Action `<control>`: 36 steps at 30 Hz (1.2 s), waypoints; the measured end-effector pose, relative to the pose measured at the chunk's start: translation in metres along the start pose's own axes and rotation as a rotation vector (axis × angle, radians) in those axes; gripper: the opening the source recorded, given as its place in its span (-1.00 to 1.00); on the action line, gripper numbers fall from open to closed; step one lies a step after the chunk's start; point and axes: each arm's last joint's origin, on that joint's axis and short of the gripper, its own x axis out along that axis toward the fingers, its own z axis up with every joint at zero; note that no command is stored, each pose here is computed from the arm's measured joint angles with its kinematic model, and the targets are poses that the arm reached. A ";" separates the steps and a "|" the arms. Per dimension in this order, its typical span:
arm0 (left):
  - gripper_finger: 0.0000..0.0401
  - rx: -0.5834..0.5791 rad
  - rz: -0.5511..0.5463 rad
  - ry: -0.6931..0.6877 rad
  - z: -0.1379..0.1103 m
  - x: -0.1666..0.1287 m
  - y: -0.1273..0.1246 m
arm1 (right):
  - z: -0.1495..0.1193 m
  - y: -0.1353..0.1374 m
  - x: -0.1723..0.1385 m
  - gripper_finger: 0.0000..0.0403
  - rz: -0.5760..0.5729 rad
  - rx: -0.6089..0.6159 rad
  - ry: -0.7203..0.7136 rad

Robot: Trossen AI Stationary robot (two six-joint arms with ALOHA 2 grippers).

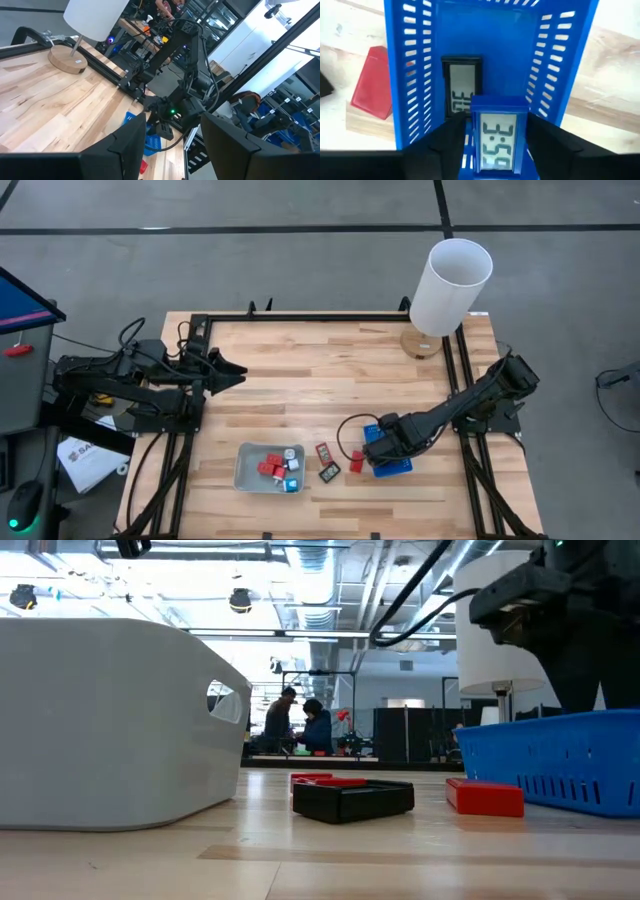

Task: Pick & Place Office items
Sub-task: Put the blue digital timer into the blue bin, then put the left red digital timer into the blue bin

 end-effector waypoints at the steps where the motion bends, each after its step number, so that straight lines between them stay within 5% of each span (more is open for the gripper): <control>1: -0.07 0.000 0.001 0.002 0.000 0.001 0.000 | 0.000 0.000 0.000 -0.02 -0.003 0.000 -0.003; 10: -0.07 0.005 0.026 0.025 -0.003 0.010 0.001 | 0.006 0.000 -0.003 0.19 0.014 -0.042 -0.031; 18: -0.07 0.010 0.038 0.032 -0.004 0.014 0.001 | 0.026 0.019 -0.037 0.13 0.262 -0.185 -0.121; 23: -0.07 0.020 0.042 0.027 -0.004 0.014 0.001 | 0.053 0.034 -0.049 0.08 0.337 -0.383 -0.154; 30: -0.07 0.013 0.031 0.011 -0.003 0.013 0.000 | 0.094 0.045 -0.053 0.09 0.363 -0.286 -0.103; 36: -0.07 0.013 0.033 0.011 -0.003 0.013 0.000 | 0.094 0.073 -0.036 0.09 0.368 -0.282 -0.073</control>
